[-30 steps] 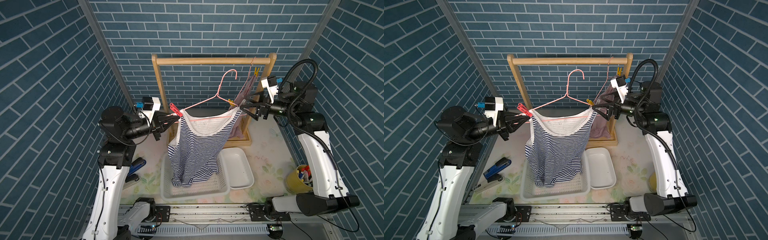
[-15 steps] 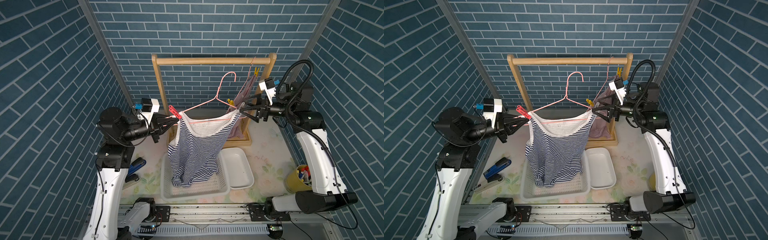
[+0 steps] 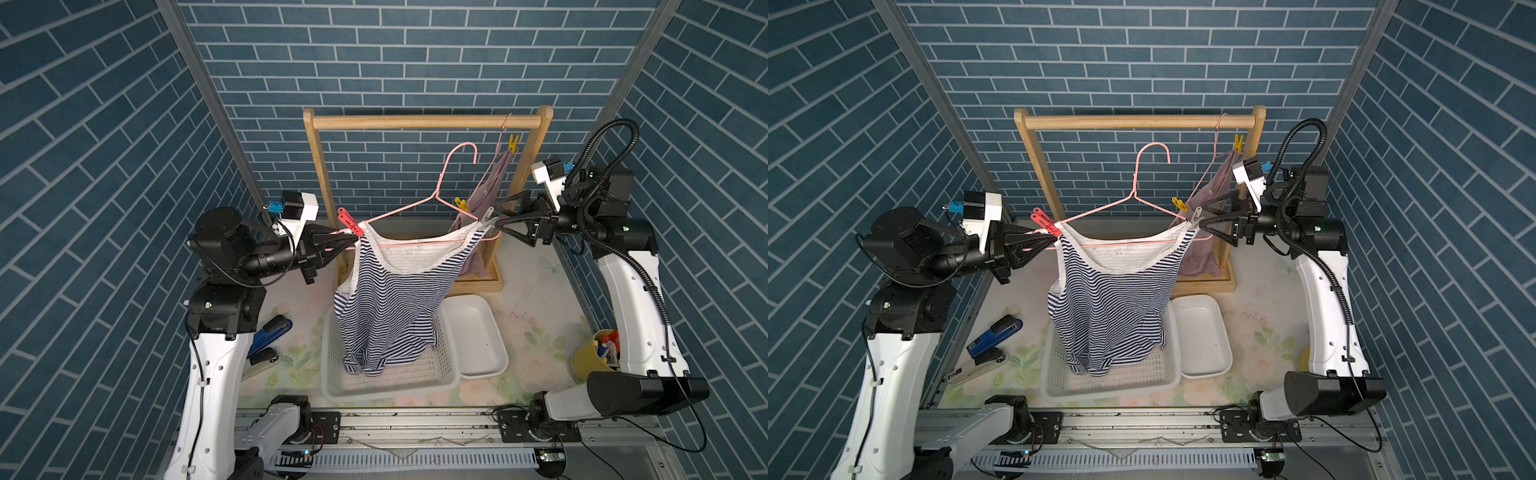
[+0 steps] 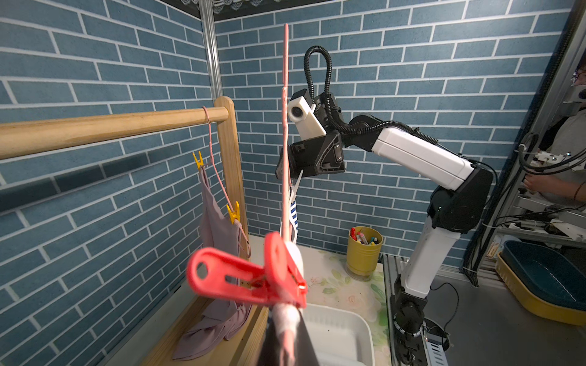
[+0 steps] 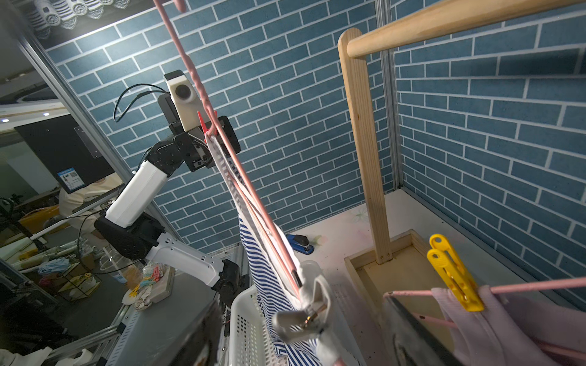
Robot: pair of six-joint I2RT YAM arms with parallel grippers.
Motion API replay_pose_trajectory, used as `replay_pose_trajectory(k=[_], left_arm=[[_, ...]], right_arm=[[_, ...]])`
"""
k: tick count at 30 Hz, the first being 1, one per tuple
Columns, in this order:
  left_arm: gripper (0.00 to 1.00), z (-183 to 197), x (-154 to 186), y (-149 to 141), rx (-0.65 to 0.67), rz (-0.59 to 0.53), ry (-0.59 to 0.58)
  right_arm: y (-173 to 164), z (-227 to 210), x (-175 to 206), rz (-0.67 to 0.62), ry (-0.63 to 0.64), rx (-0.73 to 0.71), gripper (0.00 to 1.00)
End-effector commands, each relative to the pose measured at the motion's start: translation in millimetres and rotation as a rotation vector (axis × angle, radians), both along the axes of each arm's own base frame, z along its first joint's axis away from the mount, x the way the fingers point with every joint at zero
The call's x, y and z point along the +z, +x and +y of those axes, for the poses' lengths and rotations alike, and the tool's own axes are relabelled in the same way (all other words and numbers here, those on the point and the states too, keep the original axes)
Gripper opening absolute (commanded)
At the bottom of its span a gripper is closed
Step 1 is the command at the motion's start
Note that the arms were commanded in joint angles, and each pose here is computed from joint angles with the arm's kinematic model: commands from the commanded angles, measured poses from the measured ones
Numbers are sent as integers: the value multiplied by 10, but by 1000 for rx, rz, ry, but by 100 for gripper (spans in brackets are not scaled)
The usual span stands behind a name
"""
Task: Remove the clothespins securing tank tops to the hanger
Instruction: Remove the clothespin from the hanger.
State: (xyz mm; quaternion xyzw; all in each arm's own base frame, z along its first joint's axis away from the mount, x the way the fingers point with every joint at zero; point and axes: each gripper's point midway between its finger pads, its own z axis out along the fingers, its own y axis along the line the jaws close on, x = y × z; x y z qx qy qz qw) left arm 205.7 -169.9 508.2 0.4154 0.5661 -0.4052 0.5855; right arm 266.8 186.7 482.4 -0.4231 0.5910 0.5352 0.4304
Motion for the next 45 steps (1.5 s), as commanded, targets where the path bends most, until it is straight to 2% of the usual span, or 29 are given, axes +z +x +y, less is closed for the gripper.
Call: replay_pose_trajectory(k=[1, 11, 17, 27, 35, 45], left_arm=[[0, 8, 122, -92, -10, -49, 1], [0, -4, 147, -94, -31, -38, -7], [0, -9, 180, -94, -39, -30, -7], [0, -19, 169, -76, -55, -3, -5], [0, -24, 181, -74, -62, -1, -4], [0, -30, 162, -60, -75, 14, 0]], right_arm=[[-126, -17, 65, -87, 42, 86, 77], [-154, -16, 121, -120, 62, 120, 76], [-205, -23, 139, -136, 87, 150, 69], [-251, -22, 142, -150, 110, 172, 68], [-274, -25, 159, -160, 110, 172, 56], [-284, 20, 166, -161, 113, 190, 46]])
